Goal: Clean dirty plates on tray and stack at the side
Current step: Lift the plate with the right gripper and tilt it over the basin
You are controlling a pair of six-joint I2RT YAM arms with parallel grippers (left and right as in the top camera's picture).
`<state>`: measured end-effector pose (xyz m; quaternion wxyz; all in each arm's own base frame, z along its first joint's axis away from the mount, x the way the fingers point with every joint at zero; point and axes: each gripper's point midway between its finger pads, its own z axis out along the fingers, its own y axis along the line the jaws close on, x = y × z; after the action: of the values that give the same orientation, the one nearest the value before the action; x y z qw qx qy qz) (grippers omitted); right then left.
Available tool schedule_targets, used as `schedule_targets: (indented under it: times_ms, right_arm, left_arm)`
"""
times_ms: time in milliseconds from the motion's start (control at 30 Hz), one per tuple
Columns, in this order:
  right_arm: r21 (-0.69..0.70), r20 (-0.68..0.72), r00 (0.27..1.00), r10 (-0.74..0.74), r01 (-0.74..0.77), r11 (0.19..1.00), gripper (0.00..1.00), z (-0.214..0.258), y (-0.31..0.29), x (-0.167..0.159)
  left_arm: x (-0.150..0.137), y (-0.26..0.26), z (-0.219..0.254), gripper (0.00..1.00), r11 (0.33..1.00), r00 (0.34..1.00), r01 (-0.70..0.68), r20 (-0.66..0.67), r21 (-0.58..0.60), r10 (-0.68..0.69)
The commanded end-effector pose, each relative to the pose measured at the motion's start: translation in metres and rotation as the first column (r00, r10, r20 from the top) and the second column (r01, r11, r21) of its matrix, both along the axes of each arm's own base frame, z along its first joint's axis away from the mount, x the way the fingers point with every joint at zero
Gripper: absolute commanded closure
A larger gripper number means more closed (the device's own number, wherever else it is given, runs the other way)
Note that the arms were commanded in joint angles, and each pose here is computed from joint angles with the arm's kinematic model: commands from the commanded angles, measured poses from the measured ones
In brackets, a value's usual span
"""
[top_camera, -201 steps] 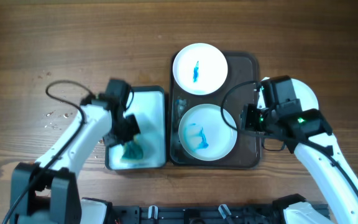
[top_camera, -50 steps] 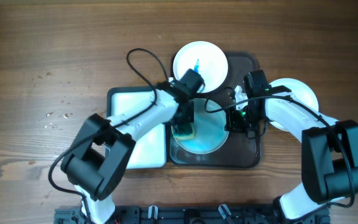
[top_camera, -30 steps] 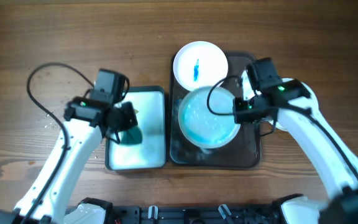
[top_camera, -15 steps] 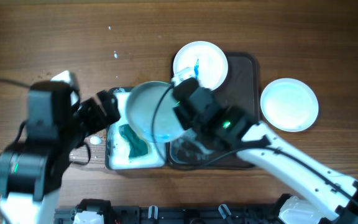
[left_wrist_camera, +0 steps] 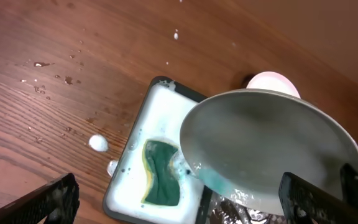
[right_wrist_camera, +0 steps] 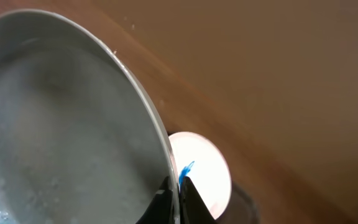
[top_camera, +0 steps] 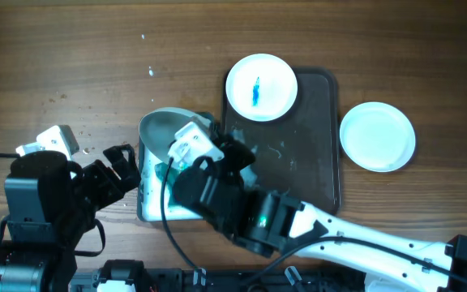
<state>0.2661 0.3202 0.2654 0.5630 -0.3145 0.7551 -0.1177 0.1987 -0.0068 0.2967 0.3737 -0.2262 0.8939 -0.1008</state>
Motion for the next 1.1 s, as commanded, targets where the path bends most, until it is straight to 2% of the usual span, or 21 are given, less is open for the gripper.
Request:
schedule_targets:
  times_ms: [0, 300, 833, 933, 967, 1000, 1033, 1067]
  right_arm:
    - [-0.052, 0.093, 0.995, -0.048, 0.053, 0.997, 0.96, 0.021, -0.005, -0.004]
    - [-0.119, 0.119, 0.993, -0.026, 0.040, 0.992, 0.96, 0.023, -0.004, -0.009]
    - [-0.119, 0.126, 0.991, -0.035, 0.050, 0.992, 0.96, 0.025, -0.005, -0.008]
    - [-0.188, 0.165, 0.985, -0.057, 0.088, 0.978, 0.96, 0.030, -0.014, -0.004]
    - [-0.143, 0.185, 0.977, -0.109, 0.137, 0.980, 0.95, 0.036, -0.020, -0.001]
    - [-0.087, 0.163, 0.982, -0.093, 0.108, 0.990, 0.96, 0.035, -0.013, -0.001]
    - [-0.148, 0.141, 0.990, -0.009, 0.030, 0.988, 0.96, 0.029, -0.002, -0.006]
    - [-0.227, 0.179, 0.983, -0.030, 0.071, 0.971, 0.96, 0.034, -0.010, -0.003]
  left_arm:
    - [0.000, 0.005, 0.004, 0.00, 1.000, 1.000, -0.023, 0.011, 0.012, 0.023]
    - [0.000, 0.005, 0.004, 0.00, 1.000, 1.000, -0.023, 0.011, 0.012, 0.023]
    - [0.000, 0.005, 0.004, 0.00, 1.000, 1.000, -0.024, 0.011, 0.012, 0.023]
    - [0.000, 0.005, 0.004, 0.00, 1.000, 1.000, -0.023, 0.011, 0.012, 0.023]
    - [0.000, 0.005, 0.004, 0.00, 1.000, 1.000, -0.023, 0.011, 0.012, 0.023]
    - [0.000, 0.005, 0.004, 0.00, 1.000, 1.000, -0.023, 0.011, 0.012, 0.023]
    - [0.000, 0.005, 0.004, 0.00, 1.000, 1.000, -0.023, 0.011, 0.012, 0.023]
    - [0.000, 0.005, 0.004, 0.00, 1.000, 1.000, -0.023, 0.011, 0.012, 0.023]
